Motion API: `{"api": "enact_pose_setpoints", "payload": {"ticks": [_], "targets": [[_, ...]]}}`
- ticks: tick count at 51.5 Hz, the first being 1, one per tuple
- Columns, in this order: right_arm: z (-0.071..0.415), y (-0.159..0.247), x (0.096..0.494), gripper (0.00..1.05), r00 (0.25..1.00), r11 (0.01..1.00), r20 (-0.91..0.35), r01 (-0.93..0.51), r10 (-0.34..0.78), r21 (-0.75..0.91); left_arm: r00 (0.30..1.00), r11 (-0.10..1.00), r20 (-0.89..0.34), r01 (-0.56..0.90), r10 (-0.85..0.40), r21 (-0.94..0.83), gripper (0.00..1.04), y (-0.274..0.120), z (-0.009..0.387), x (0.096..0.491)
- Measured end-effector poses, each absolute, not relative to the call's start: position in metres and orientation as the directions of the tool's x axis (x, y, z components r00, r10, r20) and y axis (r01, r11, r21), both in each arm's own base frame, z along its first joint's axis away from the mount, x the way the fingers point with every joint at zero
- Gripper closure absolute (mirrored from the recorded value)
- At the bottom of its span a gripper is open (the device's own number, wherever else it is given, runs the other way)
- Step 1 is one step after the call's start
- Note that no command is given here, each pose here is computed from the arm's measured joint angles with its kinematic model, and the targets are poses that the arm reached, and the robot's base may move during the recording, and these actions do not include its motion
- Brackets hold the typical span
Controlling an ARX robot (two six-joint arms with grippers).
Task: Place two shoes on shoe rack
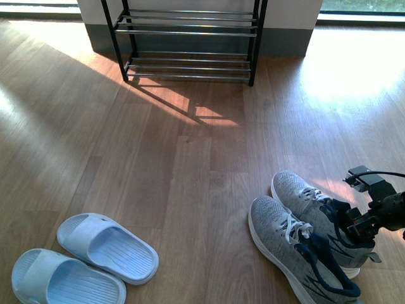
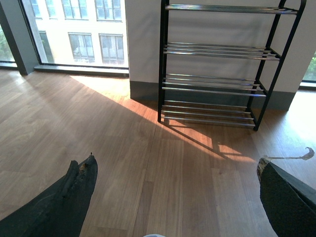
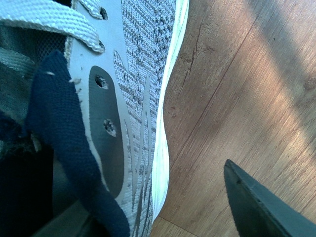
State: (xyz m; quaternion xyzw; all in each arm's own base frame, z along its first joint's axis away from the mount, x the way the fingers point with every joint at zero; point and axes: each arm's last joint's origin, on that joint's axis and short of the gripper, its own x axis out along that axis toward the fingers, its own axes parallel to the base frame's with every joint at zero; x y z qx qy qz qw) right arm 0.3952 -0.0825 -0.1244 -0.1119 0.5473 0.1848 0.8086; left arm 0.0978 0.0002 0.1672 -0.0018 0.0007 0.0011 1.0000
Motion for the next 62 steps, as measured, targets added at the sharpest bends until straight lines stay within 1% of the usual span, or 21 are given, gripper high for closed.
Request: {"api": "enact_pose_setpoints", "payload": {"ticks": [1,9,10,14,16,23,31,36,42,48,55,62], "targets": [[-0.124,-0.082,0.395,0.53,0.334,0.906,-0.926,-0.423,0.179,0.022,1.0,1.0,-0.001,-0.002,0.002,-0.004,0.09,0.0,0.167,0.098],[-0.125,-0.08,0.393,0.82,0.337,0.904,-0.922,-0.426,0.191,0.031,1.0,1.0,-0.001,-0.002,0.002,-0.004,0.09,0.0,0.167,0.098],[-0.125,-0.079,0.393,0.87,0.337,0.903,-0.922,-0.428,0.192,0.032,1.0,1.0,-0.001,-0.002,0.002,-0.004,0.09,0.0,0.167,0.098],[-0.126,-0.078,0.393,0.99,0.341,0.904,-0.92,-0.425,0.192,0.031,1.0,1.0,-0.001,-0.002,0.002,-0.004,0.09,0.0,0.167,0.098],[-0.126,-0.077,0.392,1.03,0.344,0.905,-0.919,-0.423,0.192,0.031,1.0,1.0,-0.001,-0.002,0.002,-0.004,0.09,0.0,0.167,0.098],[-0.125,-0.077,0.39,1.03,0.377,0.92,-0.908,-0.391,0.183,0.023,1.0,1.0,-0.001,-0.002,0.002,-0.004,0.09,0.0,0.167,0.098],[-0.106,-0.075,0.382,1.03,0.481,0.962,-0.864,-0.274,0.148,0.012,1.0,1.0,-0.001,-0.002,0.002,-0.004,0.09,0.0,0.167,0.098],[-0.072,-0.075,0.377,1.03,0.591,0.986,-0.801,-0.164,0.095,-0.004,1.0,1.0,-0.001,-0.002,0.002,-0.004,0.09,0.0,0.167,0.098],[-0.037,-0.079,0.371,1.03,0.676,0.997,-0.735,-0.077,0.048,-0.006,1.0,1.0,-0.001,-0.002,0.002,-0.004,0.09,0.0,0.167,0.098],[-0.001,-0.082,0.359,1.03,0.739,1.0,-0.674,-0.019,0.015,0.002,1.0,1.0,-0.001,-0.002,0.002,-0.004,0.09,0.0,0.167,0.098],[0.041,-0.086,0.339,1.03,0.788,0.999,-0.616,0.035,-0.019,0.014,1.0,1.0,-0.001,-0.002,0.002,-0.004,0.09,0.0,0.167,0.098],[0.1,-0.083,0.295,1.03,0.852,0.997,-0.523,0.066,-0.037,0.037,1.0,1.0,-0.001,-0.002,0.002,-0.004,0.09,0.0,0.167,0.098]]}}
